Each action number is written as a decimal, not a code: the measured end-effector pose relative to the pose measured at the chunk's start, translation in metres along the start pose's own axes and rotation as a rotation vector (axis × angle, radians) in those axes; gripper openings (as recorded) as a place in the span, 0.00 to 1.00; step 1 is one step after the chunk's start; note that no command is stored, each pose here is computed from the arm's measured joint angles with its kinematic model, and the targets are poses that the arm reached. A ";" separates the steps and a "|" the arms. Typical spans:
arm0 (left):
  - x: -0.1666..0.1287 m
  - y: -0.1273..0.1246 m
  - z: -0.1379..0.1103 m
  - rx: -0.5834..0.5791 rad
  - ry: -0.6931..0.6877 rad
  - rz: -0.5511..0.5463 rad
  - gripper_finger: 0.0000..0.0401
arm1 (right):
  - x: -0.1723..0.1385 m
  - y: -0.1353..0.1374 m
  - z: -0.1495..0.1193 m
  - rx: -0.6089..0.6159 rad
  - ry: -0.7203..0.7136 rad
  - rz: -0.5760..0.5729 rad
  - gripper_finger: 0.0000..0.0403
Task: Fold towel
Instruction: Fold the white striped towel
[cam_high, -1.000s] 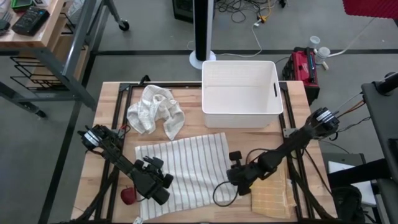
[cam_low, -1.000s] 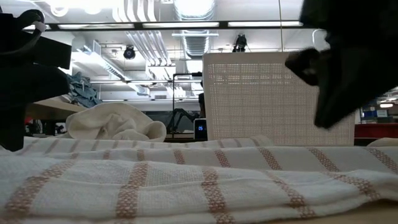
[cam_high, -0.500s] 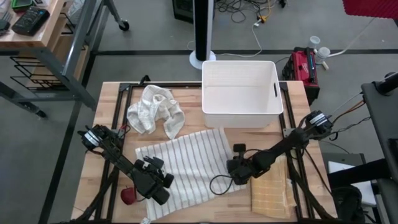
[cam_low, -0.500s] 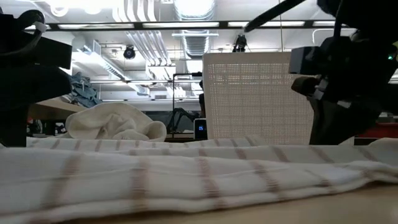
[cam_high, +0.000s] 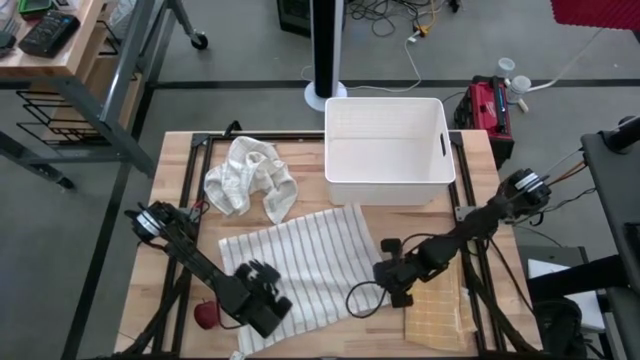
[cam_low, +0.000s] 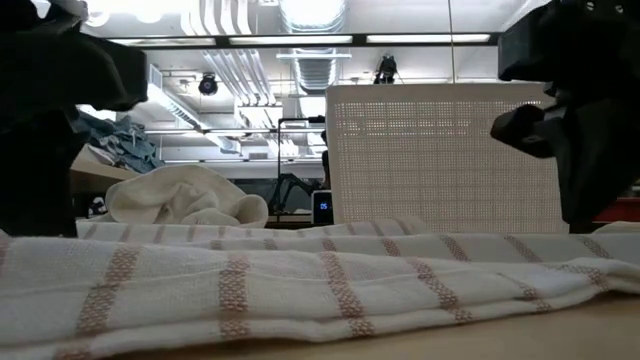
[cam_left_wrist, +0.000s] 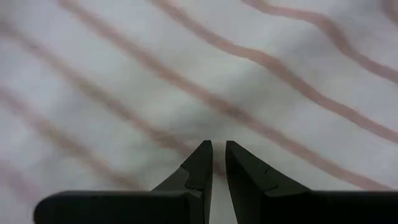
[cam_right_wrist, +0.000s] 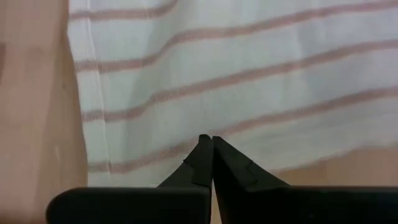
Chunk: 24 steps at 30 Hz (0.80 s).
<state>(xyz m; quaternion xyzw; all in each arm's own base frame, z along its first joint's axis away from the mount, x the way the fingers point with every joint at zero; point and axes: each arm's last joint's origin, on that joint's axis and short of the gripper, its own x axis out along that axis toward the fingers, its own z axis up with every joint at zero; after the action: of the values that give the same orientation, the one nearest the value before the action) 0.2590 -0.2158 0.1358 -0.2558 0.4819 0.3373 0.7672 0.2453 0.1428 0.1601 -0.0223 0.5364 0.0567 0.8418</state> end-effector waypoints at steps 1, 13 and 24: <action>0.002 -0.002 -0.001 0.011 -0.003 -0.019 0.09 | 0.003 0.001 -0.001 0.003 0.007 0.006 0.00; 0.003 -0.011 -0.003 0.013 0.004 -0.097 0.09 | 0.017 0.015 -0.003 -0.019 0.071 0.214 0.00; -0.006 -0.031 0.009 0.093 -0.018 -0.322 0.09 | -0.013 0.002 0.011 -0.027 -0.112 0.036 0.00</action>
<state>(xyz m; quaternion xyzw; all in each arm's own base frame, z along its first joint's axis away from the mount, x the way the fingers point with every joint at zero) 0.2864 -0.2308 0.1469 -0.2910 0.4428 0.1894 0.8267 0.2495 0.1453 0.1771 -0.0205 0.4877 0.0801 0.8691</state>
